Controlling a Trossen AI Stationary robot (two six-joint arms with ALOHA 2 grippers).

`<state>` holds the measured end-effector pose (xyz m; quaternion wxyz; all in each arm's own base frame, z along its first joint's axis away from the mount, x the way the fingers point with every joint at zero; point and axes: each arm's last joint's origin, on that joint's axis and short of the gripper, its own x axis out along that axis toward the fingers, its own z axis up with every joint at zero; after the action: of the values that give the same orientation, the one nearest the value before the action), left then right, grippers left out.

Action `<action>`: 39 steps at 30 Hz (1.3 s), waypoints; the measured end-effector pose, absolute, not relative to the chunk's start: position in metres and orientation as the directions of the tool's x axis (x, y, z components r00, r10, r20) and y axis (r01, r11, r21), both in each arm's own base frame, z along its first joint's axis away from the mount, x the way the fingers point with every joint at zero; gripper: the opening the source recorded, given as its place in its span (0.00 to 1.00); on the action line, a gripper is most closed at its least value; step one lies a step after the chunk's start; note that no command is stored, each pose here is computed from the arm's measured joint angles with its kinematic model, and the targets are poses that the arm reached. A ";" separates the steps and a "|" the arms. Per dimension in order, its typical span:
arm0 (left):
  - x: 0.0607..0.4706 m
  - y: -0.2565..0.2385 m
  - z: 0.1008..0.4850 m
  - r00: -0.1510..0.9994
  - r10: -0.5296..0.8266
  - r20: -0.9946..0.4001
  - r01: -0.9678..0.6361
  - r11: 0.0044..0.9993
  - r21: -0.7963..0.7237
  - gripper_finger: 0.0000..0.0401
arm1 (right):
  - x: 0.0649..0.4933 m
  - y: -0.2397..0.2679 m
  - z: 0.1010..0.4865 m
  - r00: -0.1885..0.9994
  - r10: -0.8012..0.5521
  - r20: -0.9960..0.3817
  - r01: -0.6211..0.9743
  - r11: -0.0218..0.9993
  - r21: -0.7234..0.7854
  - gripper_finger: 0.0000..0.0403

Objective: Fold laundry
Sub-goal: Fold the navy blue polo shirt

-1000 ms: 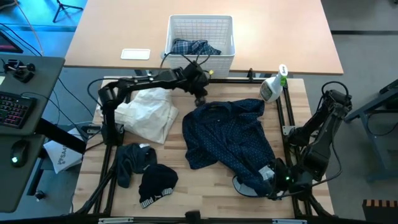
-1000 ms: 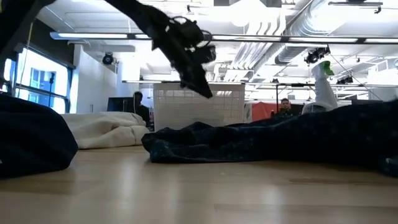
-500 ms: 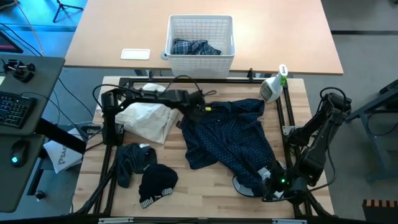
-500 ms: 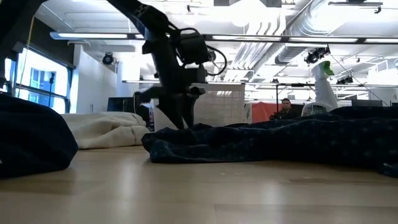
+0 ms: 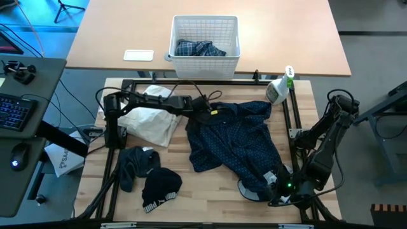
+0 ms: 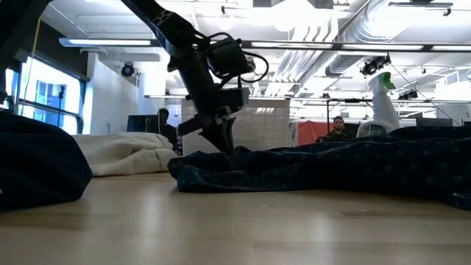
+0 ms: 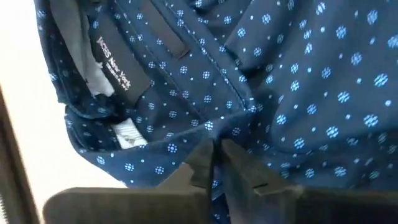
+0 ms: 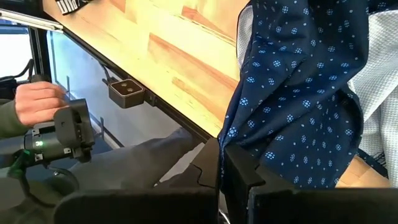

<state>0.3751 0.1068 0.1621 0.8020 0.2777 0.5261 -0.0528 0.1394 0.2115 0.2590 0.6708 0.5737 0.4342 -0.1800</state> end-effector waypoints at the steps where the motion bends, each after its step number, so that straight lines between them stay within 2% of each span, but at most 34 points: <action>1: 0.375 0.108 0.162 0.447 0.196 -0.873 0.356 0.857 0.374 0.02 | 0.139 0.212 0.259 0.558 0.257 -0.789 0.740 0.277 0.613 0.00; 5: 0.375 0.117 0.165 0.466 0.208 -0.860 0.205 0.920 0.334 0.01 | 0.139 0.211 0.259 0.560 0.255 -0.788 0.743 0.267 0.614 0.00; 8: 0.375 0.139 0.174 0.485 0.272 -0.831 -0.014 0.953 0.304 0.00 | 0.139 0.211 0.259 0.560 0.255 -0.788 0.746 0.259 0.614 0.00; 11: 0.370 0.169 0.185 0.501 0.326 -0.802 -0.230 0.943 0.240 0.00 | 0.139 0.212 0.259 0.560 0.256 -0.788 0.745 0.259 0.614 0.00; 15: 0.350 0.210 0.189 0.472 0.373 -0.799 -0.454 0.880 0.143 0.00 | 0.140 0.212 0.259 0.562 0.259 -0.786 0.744 0.256 0.617 0.00; 21: 0.314 0.251 0.184 0.360 0.392 -0.847 -0.709 0.705 0.025 0.00 | 0.139 0.211 0.259 0.560 0.255 -0.789 0.746 0.260 0.613 0.00; 24: 0.307 0.259 0.184 0.355 0.387 -0.851 -0.731 0.682 0.005 0.00 | 0.139 0.210 0.258 0.553 0.244 -0.796 0.751 0.267 0.604 0.00; 27: 0.299 0.261 0.187 0.334 0.319 -0.887 -0.690 0.723 0.000 0.02 | 0.139 0.210 0.258 0.552 0.241 -0.798 0.752 0.270 0.601 0.00; 35: 0.281 0.261 0.211 0.168 0.177 -0.970 -0.581 0.813 0.048 0.24 | 0.146 0.209 0.259 0.607 0.212 -0.766 0.715 0.275 0.643 0.00; 37: 0.275 0.255 0.217 0.190 0.077 -0.979 -0.530 0.847 -0.036 0.28 | 0.152 0.208 0.259 0.619 0.218 -0.755 0.687 0.317 0.654 0.00; 39: 0.276 0.244 0.226 0.273 -0.021 -0.962 -0.468 0.871 -0.152 0.31 | 0.157 0.207 0.259 0.624 0.217 -0.751 0.666 0.355 0.656 0.00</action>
<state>0.2759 0.2444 0.2259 0.7701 -0.2088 0.5850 0.1451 0.1573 0.2071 0.2592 0.7169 0.5460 0.4045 -0.1564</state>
